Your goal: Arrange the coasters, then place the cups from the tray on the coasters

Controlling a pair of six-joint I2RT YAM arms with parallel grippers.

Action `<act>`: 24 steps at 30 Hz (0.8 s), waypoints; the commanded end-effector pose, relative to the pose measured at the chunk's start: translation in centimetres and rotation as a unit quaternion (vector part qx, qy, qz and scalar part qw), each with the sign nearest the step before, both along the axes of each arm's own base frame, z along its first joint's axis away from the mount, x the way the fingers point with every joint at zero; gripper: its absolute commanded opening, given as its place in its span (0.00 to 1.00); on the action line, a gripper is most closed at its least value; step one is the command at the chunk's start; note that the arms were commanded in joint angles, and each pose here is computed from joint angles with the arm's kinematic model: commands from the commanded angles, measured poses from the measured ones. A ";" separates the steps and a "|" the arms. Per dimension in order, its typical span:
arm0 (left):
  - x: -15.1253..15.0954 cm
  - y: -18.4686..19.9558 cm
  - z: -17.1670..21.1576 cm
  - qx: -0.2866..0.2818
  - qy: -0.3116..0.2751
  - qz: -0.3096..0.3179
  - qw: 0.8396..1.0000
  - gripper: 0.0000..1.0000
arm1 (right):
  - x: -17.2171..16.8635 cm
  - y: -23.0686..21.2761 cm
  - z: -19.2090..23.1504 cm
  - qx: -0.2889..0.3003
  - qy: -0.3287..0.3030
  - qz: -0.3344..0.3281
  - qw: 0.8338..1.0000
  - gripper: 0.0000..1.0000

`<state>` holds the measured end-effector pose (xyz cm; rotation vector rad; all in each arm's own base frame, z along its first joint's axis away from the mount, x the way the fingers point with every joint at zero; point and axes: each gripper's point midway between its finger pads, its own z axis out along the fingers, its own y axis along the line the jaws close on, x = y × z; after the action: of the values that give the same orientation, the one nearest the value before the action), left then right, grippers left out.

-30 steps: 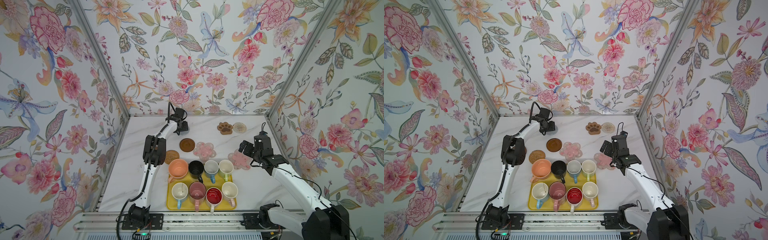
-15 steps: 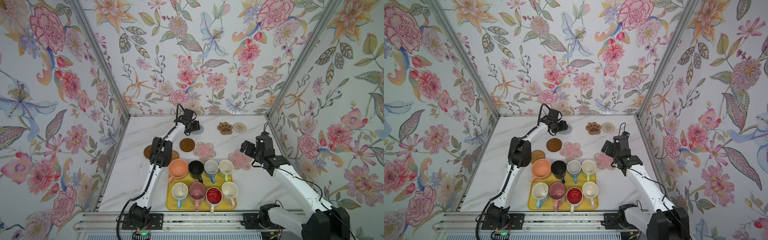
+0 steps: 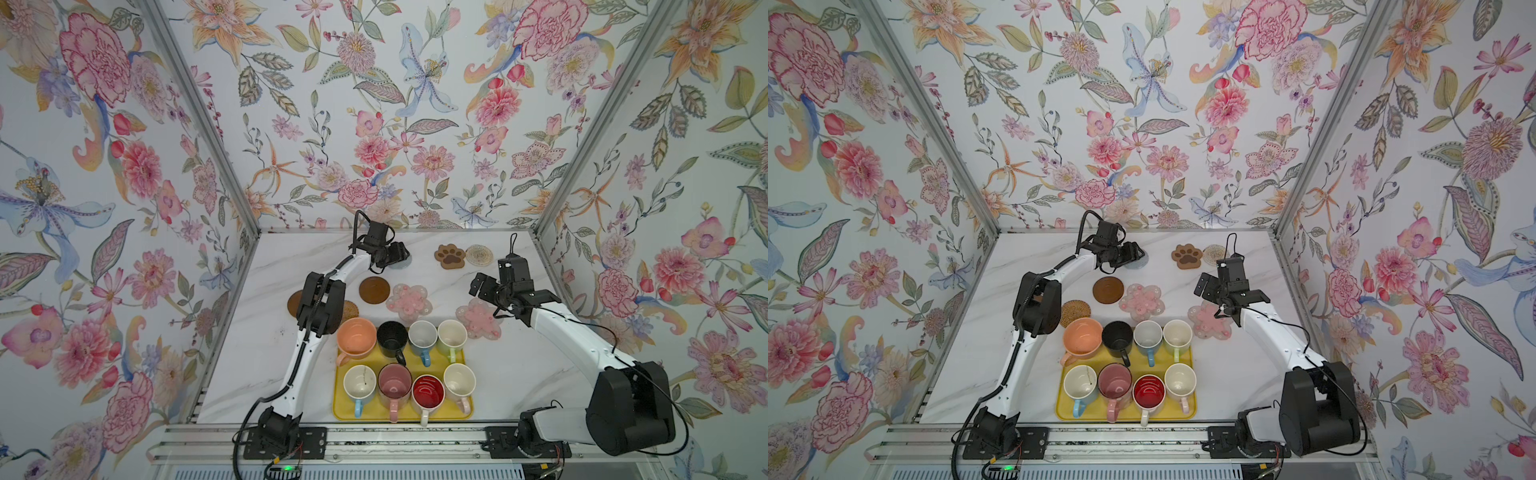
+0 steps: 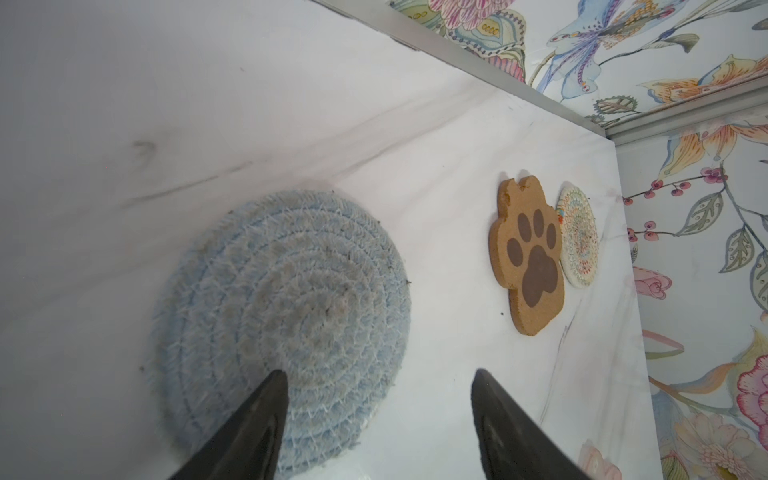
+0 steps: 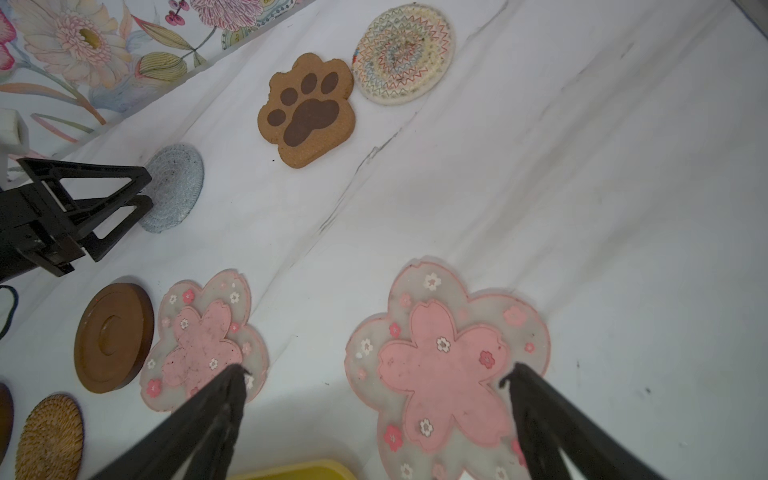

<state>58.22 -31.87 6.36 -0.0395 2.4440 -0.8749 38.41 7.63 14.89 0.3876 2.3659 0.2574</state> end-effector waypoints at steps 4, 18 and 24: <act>1.3 3.6 8.3 0.036 -0.091 0.040 0.994 0.74 | 2.7 2.6 0.8 0.000 -0.011 0.045 0.999 0.99; 3.0 4.7 3.6 0.093 -0.057 0.054 0.993 0.72 | 2.4 3.3 0.5 0.001 -0.005 0.050 0.999 0.99; 3.1 5.3 2.3 0.114 -0.038 0.065 0.991 0.71 | 2.3 3.5 0.4 0.002 -0.003 0.052 0.999 0.99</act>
<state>61.29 -27.42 8.83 -0.0731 2.4002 -0.5896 40.56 10.76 14.84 0.2757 2.3866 0.3027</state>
